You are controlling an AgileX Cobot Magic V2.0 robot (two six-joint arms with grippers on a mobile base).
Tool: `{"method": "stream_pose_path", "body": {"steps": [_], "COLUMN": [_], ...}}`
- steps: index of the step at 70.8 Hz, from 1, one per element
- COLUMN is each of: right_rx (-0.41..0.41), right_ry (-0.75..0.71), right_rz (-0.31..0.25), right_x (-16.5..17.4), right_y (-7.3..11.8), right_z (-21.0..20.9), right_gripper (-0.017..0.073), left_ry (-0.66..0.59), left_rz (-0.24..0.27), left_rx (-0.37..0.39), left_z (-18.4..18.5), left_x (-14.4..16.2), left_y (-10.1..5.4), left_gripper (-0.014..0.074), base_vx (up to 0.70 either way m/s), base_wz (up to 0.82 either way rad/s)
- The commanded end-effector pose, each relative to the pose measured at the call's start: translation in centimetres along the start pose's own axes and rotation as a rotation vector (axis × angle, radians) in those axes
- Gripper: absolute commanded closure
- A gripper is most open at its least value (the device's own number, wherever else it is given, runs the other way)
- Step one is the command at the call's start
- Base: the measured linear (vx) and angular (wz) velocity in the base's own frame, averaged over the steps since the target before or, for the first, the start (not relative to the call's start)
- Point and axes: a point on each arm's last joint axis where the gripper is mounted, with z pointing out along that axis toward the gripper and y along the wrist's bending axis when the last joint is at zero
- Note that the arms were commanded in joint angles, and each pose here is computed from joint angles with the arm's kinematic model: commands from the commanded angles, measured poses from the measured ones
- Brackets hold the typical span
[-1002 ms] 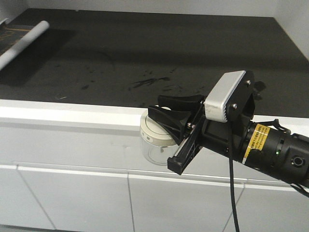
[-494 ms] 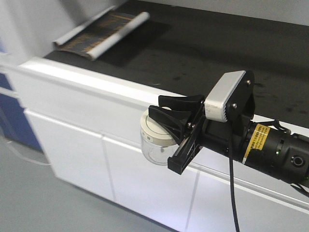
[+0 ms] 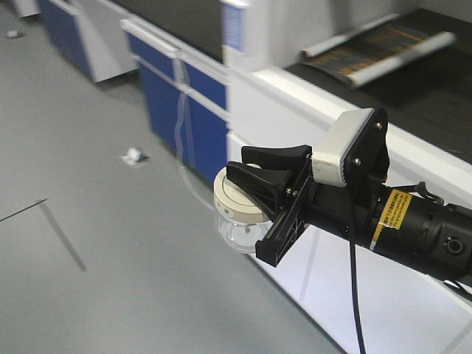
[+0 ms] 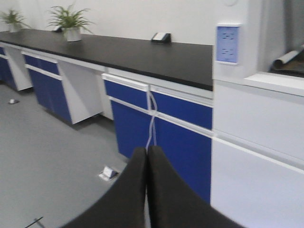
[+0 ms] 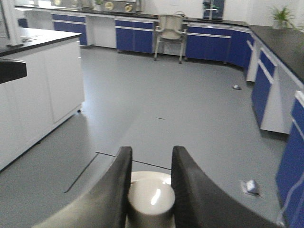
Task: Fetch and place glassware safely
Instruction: 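Hold the jar in the right gripper while the base turns away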
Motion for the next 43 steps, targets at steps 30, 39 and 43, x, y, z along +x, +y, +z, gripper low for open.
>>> {"method": "stream_pose_path", "body": {"steps": [30,39,43], "right_rx": [-0.023,-0.023,-0.023], "right_ry": [-0.129,-0.129,-0.129], "right_rz": [-0.005,-0.005,-0.005], "right_x": [-2.43,-2.43,-2.43], "right_y": [0.22,0.22,0.22], "right_z": [-0.42,-0.42,-0.42], "right_gripper": [0.0563,0.0563,0.0563], "left_ry": [-0.101,-0.101,-0.101], "left_rz": [-0.013,-0.013,-0.013], "left_rx": [0.001,0.001,0.001], "left_z": [-0.01,-0.01,-0.01], "left_x": [-1.55,-1.55,-1.55], "left_y": [0.01,0.01,0.01], "left_gripper": [0.0601,0.0601,0.0601], "base_vx": [0.00,0.06,0.08], "base_wz": [0.85,0.72,0.55]}}
